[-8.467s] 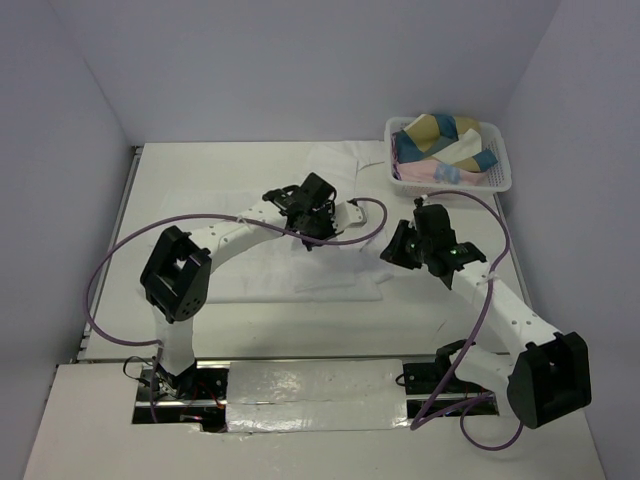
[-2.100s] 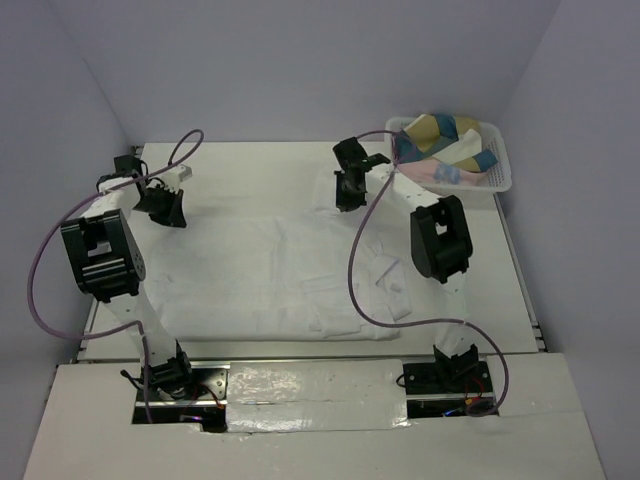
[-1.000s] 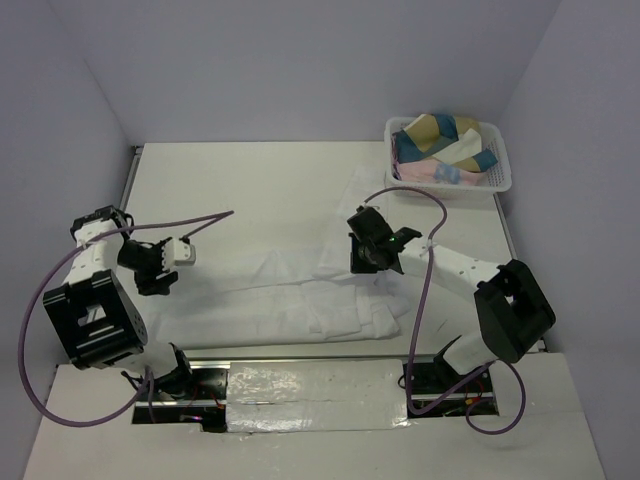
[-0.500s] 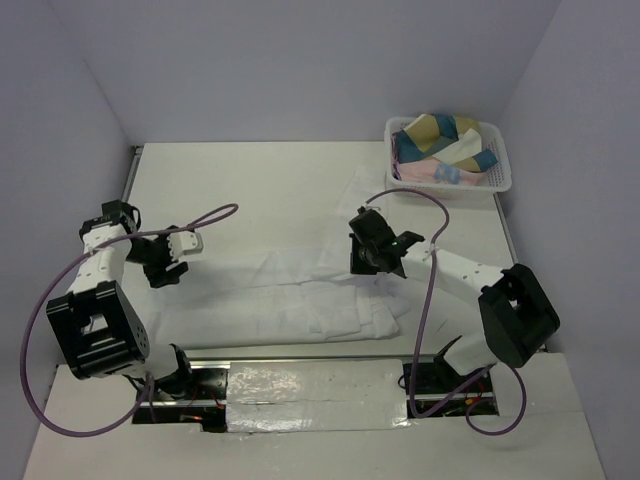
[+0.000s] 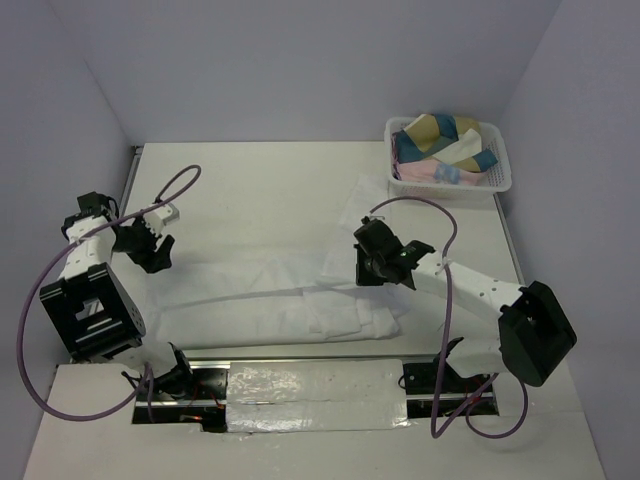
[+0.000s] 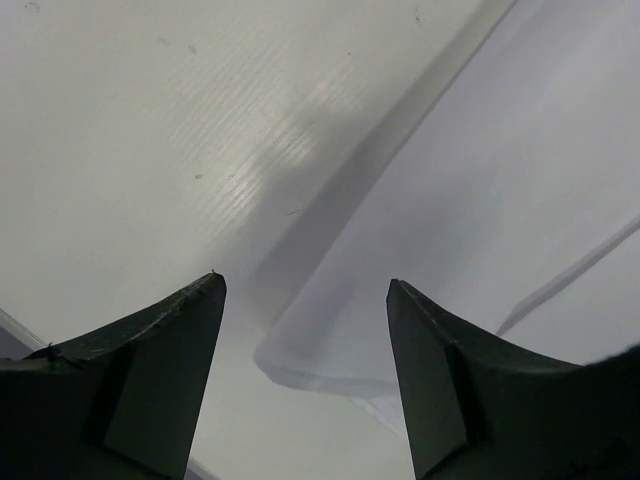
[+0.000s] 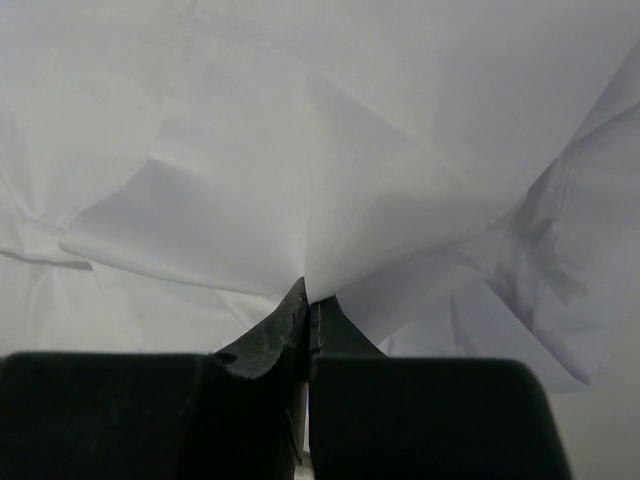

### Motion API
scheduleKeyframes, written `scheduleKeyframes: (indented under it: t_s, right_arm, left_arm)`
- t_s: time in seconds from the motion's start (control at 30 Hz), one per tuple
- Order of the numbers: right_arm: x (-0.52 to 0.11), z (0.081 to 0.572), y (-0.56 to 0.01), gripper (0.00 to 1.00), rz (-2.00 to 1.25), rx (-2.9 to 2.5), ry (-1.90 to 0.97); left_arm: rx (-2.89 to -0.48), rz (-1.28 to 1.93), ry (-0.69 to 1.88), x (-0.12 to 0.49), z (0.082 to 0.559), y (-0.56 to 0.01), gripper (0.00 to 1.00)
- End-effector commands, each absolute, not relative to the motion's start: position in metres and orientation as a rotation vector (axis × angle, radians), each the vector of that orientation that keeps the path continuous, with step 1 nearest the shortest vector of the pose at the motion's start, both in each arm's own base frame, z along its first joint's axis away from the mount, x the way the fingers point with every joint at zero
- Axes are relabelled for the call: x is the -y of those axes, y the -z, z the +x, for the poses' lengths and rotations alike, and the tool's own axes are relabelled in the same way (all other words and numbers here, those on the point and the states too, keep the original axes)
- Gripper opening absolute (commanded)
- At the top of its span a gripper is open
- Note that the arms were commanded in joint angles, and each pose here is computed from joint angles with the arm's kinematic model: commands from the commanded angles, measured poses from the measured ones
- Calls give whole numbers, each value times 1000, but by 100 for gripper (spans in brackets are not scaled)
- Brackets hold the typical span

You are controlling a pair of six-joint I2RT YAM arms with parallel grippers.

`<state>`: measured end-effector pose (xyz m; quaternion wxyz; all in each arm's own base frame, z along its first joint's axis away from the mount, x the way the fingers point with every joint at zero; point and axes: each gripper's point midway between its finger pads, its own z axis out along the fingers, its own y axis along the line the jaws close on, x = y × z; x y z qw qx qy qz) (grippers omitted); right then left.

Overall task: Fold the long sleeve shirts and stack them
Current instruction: Fold the shirt

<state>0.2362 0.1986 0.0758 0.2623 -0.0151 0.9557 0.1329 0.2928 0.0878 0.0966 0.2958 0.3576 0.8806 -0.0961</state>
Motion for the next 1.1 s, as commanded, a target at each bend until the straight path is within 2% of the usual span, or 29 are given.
scheduleKeyframes:
  t_s: [0.0,0.07,0.1,0.13,0.2,0.23,0.3,0.53,0.73,0.83,0.93,0.97,1.07]
  right_arm:
    - [-195,223,-71,2,-58,-2617,-358]
    - [-192,220,-64,17,-66,-2646,-327]
    - [-188,220,-61,38,-55,-2656,-306]
    - [-186,217,-58,51,-45,-2673,-288]
    - [-183,215,-55,66,-33,-2684,-283]
    - [-184,214,-56,77,-20,-2685,-301]
    - [-184,215,-65,85,15,-2651,-348]
    - [-167,230,-95,89,163,-2548,-492]
    - [-143,222,-55,86,318,-2604,-548]
    - [-133,221,-41,83,396,-2606,-537]
    - [-128,219,-30,77,459,-2615,-532]
    - [-128,220,-29,76,472,-2616,-538]
    - [-126,225,-32,72,499,-2595,-574]
  left_arm:
    - [-2352,860,281,-85,296,-97,79]
    - [-2379,835,276,-87,293,-90,79]
    - [-2383,827,261,-89,295,-90,80]
    - [-2403,810,251,-92,295,-89,80]
    - [-2413,790,247,-95,294,-89,82]
    - [-2417,759,250,-97,294,-90,97]
    - [-2435,720,253,-101,292,-88,99]
    - [-2522,611,187,-117,292,-57,99]
    - [-2558,632,235,-110,299,-29,99]
    - [-2545,656,229,-105,305,-22,93]
    - [-2520,647,267,-98,318,-24,76]
    - [-2517,643,284,-96,320,-24,61]
    - [-2486,616,270,-100,339,-32,37]
